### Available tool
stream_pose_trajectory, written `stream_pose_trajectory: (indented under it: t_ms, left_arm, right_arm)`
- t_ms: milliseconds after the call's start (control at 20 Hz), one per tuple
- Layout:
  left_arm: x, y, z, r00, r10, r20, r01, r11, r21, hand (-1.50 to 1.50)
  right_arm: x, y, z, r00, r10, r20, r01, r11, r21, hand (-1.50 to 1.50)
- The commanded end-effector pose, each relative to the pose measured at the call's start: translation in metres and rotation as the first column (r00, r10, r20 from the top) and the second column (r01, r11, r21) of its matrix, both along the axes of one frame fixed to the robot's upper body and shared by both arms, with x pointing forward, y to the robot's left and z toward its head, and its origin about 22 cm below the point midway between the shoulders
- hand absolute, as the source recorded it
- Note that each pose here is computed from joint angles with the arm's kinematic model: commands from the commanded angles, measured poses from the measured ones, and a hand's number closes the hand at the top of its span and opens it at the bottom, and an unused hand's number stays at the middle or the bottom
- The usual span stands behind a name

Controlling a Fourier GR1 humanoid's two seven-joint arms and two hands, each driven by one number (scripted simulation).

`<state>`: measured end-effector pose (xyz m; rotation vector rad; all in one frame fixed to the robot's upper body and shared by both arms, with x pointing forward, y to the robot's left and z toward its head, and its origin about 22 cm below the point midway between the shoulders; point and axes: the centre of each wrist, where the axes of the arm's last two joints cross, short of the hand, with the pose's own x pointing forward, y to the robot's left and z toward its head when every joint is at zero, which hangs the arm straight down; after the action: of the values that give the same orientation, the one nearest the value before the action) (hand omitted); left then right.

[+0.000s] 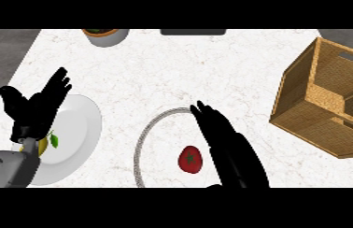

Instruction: Pick the tomato from the placemat and place it in the basket

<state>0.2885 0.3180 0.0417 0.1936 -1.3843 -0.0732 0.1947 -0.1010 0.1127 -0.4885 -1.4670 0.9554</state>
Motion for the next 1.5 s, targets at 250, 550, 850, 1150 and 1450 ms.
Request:
stream_pose_trajectory:
  t_ms: [250,550,850,1150,1450]
  left_arm:
    - [0.008,-0.001,0.004,1.000,0.003,-0.004,-0.003,1.000,-0.009,0.00]
    - [0.010,0.006,-0.009,1.000,-0.002,0.007,0.002,1.000,0.004,0.00]
    - [0.012,-0.007,0.012,1.000,0.002,0.002,-0.002,1.000,0.002,0.00]
    - [0.004,0.004,0.021,1.000,-0.006,0.000,0.006,1.000,0.003,0.00]
    - [0.008,-0.021,0.003,1.000,0.004,0.004,-0.004,1.000,-0.013,0.00]
  right_arm:
    - [0.020,0.009,-0.054,0.996,-0.023,-0.082,0.020,0.999,-0.035,-1.50]
    - [0.047,0.027,-0.080,0.990,-0.025,-0.141,0.009,0.994,-0.109,-1.50]
    - [0.040,0.012,-0.081,0.993,-0.014,-0.118,0.002,0.995,-0.102,-1.50]
    - [0.018,-0.003,-0.077,0.986,0.039,-0.160,-0.049,0.997,-0.060,-1.50]
    - [0.004,-0.003,-0.079,0.988,0.093,-0.126,-0.095,0.995,-0.014,-1.50]
